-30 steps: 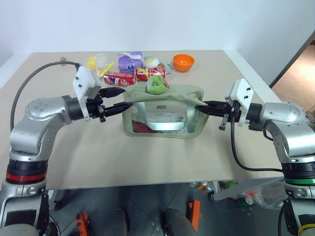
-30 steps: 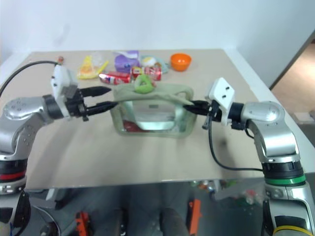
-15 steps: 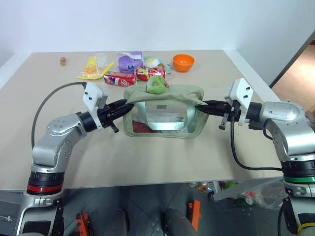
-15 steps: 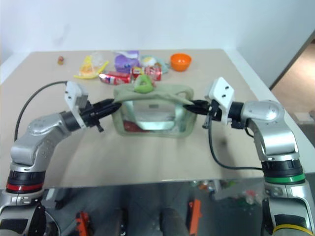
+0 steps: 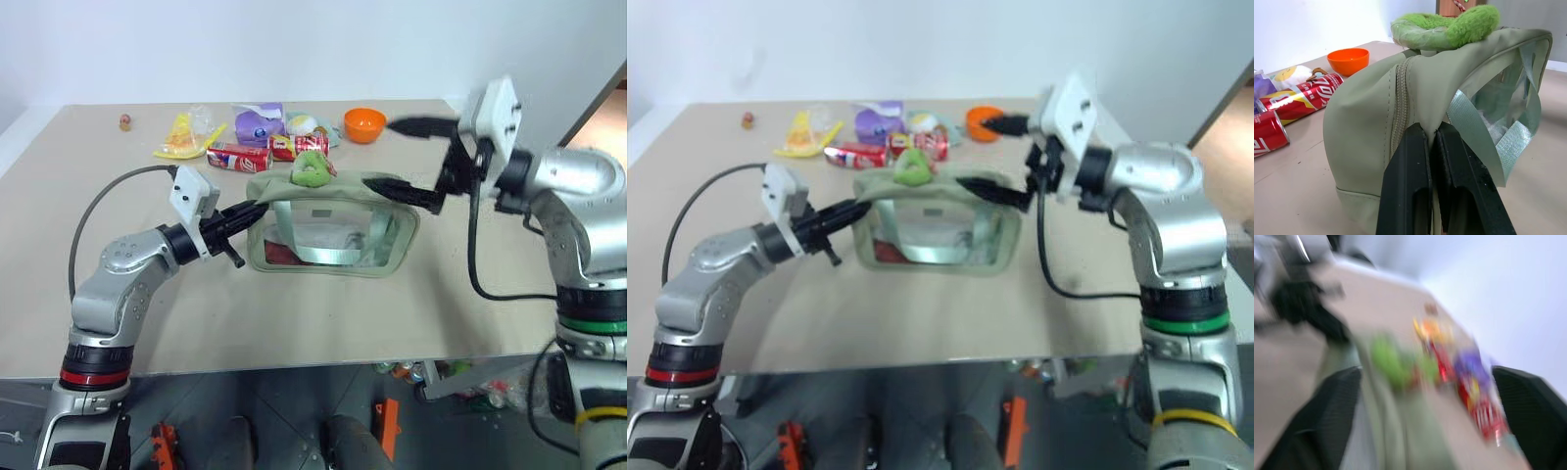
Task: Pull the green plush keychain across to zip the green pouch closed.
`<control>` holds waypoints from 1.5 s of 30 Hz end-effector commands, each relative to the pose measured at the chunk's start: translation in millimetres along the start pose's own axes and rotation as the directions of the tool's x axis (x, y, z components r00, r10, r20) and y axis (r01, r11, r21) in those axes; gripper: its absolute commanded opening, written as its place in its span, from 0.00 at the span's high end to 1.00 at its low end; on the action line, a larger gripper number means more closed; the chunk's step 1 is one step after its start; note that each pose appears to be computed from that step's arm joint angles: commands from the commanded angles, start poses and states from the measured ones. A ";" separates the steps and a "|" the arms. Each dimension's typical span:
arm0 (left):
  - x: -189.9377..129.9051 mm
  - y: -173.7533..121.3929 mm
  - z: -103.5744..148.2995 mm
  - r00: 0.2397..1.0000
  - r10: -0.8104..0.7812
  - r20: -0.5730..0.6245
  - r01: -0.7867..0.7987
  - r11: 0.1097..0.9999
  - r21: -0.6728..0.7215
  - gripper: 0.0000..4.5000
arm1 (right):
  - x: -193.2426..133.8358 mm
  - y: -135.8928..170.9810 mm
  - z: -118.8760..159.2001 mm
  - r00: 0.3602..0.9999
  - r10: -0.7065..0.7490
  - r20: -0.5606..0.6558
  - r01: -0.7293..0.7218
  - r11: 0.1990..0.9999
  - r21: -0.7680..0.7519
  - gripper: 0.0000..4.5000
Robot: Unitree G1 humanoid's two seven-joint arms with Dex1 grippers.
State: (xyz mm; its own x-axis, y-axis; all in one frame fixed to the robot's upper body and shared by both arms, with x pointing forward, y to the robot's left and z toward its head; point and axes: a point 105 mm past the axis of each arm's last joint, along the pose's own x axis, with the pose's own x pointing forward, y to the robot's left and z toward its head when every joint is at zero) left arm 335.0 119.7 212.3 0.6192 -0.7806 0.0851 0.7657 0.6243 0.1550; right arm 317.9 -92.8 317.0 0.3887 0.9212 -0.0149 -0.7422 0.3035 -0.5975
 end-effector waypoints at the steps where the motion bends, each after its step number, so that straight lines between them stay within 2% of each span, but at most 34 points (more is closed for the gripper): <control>1: 2.8 -8.3 6.4 1.000 -0.020 0.022 0.020 1.000 0.020 1.00 | 24.9 10.3 6.9 0.997 0.063 0.033 -0.062 0.998 -0.021 0.01; 4: 5.4 -9.9 9.4 0.999 -0.016 0.032 0.015 1.000 0.024 1.00 | 41.2 12.5 -3.4 0.996 0.090 0.020 -0.089 0.996 -0.022 0.01; 8: 6.3 -11.8 14.3 0.998 -0.013 0.060 0.012 1.000 0.019 1.00 | 44.3 9.0 -12.7 0.994 0.105 0.015 -0.105 0.994 0.017 0.01; 9: 6.1 -12.2 13.8 0.998 -0.013 0.058 0.012 1.000 0.018 1.00 | 44.3 7.5 -14.5 0.994 0.105 0.014 -0.106 0.994 0.026 0.13; 12: 4.8 -12.8 10.8 0.999 -0.008 0.043 0.007 1.000 0.023 1.00 | 43.5 4.7 -20.8 0.994 0.109 0.005 -0.109 0.993 0.049 0.36; 13: 4.4 -12.7 10.6 0.999 -0.004 0.041 0.003 1.000 0.025 1.00 | 42.4 5.1 -24.1 0.993 0.117 -0.004 -0.116 0.992 0.056 0.41; 14: 4.2 -12.5 10.8 0.999 -0.001 0.041 0.000 1.000 0.026 1.00 | 41.4 5.0 -26.7 0.993 0.120 -0.009 -0.119 0.991 0.061 0.51; 20: 4.6 -11.7 13.1 0.999 0.004 0.044 -0.005 1.000 0.030 1.00 | 36.7 4.7 -42.6 0.989 0.128 -0.077 -0.124 0.991 0.054 0.98; 27: 7.2 -11.4 15.2 0.999 0.002 0.050 -0.003 1.000 0.030 1.00 | 33.6 -1.3 -45.0 0.992 0.093 -0.089 -0.091 0.996 0.021 0.99; 35: 11.6 -6.4 18.6 0.996 0.055 0.071 -0.056 0.998 0.010 1.00 | 8.2 -31.5 -4.9 0.998 -0.065 0.020 0.065 0.997 -0.035 0.99; 40: 16.3 -4.1 22.6 0.991 0.101 0.091 -0.101 0.995 -0.006 1.00 | -20.3 -42.9 -4.4 0.987 -0.155 -0.028 0.152 0.985 -0.087 0.99; 45: 14.4 -2.0 22.0 0.986 0.135 0.094 -0.133 0.991 -0.023 1.00 | -54.2 -49.0 -22.8 0.957 -0.260 -0.128 0.248 0.963 -0.106 0.99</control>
State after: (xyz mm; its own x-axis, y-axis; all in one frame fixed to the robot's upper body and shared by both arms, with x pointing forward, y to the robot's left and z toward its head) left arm 339.4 96.6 221.0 0.6703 -0.7254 0.1563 0.7212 0.6865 0.0929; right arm 350.8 -140.1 308.8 0.5671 0.8230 -0.0322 -0.6541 0.4263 -0.6248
